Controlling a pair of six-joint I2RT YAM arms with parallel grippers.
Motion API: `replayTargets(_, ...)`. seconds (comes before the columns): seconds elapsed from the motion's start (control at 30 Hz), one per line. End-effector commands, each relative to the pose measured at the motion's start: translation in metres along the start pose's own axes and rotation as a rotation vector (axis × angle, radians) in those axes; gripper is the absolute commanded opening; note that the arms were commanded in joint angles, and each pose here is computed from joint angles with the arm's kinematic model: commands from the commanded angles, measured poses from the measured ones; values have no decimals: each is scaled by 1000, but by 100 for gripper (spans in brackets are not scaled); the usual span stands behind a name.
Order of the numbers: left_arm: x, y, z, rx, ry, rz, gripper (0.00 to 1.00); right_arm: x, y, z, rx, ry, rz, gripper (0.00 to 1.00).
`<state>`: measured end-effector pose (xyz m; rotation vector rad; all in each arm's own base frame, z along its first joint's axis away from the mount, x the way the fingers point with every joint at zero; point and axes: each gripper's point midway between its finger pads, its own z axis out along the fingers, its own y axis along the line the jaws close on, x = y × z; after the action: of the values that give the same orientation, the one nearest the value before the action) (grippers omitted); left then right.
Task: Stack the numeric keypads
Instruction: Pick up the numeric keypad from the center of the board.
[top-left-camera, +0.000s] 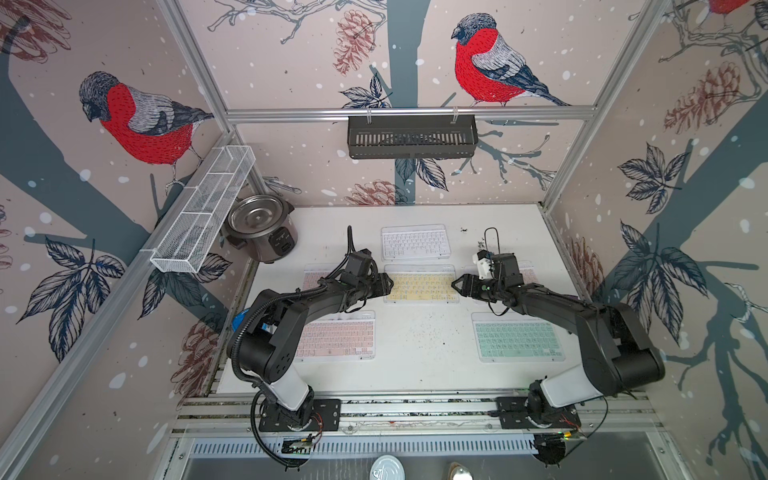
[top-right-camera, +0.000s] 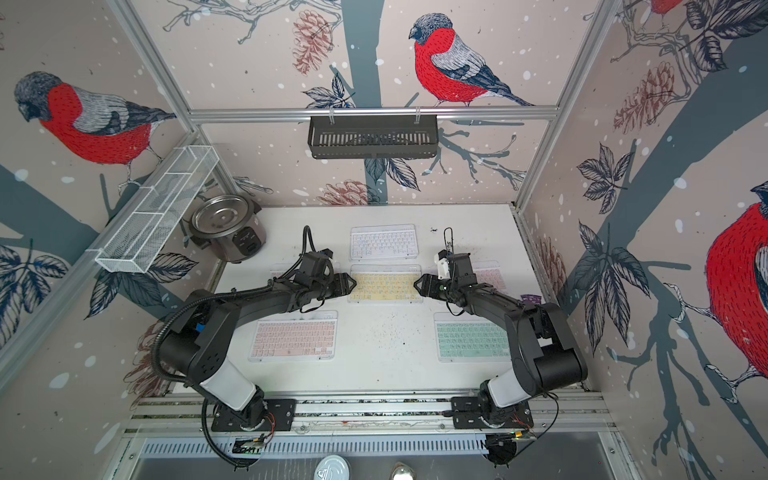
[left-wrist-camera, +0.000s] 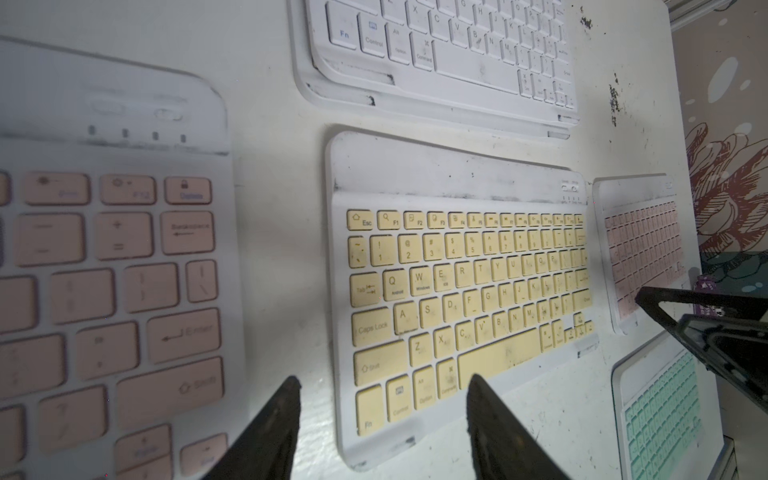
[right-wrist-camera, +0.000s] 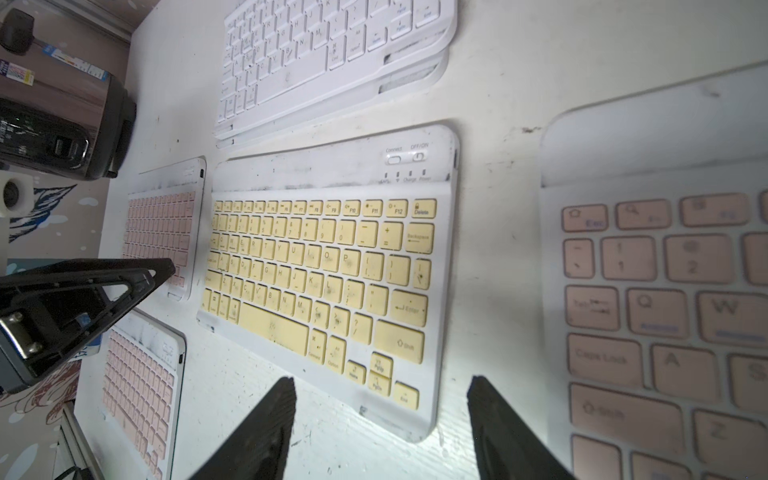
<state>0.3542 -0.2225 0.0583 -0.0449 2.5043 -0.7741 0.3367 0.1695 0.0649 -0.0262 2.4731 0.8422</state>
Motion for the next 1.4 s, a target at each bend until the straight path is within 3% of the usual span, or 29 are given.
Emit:
replayTargets(0.0, -10, -11, 4, 35, -23, 24, 62, -7, -1, 4, 11, -20, -21, 68)
replayTargets(0.77, 1, -2, 28, 16, 30, 20, 61, -5, -13, 36, 64, 37, -28, 68)
replayTargets(1.37, 12, -3, 31, 28, 54, 11, 60, -3, 1, 39, 2, 48, -22, 68)
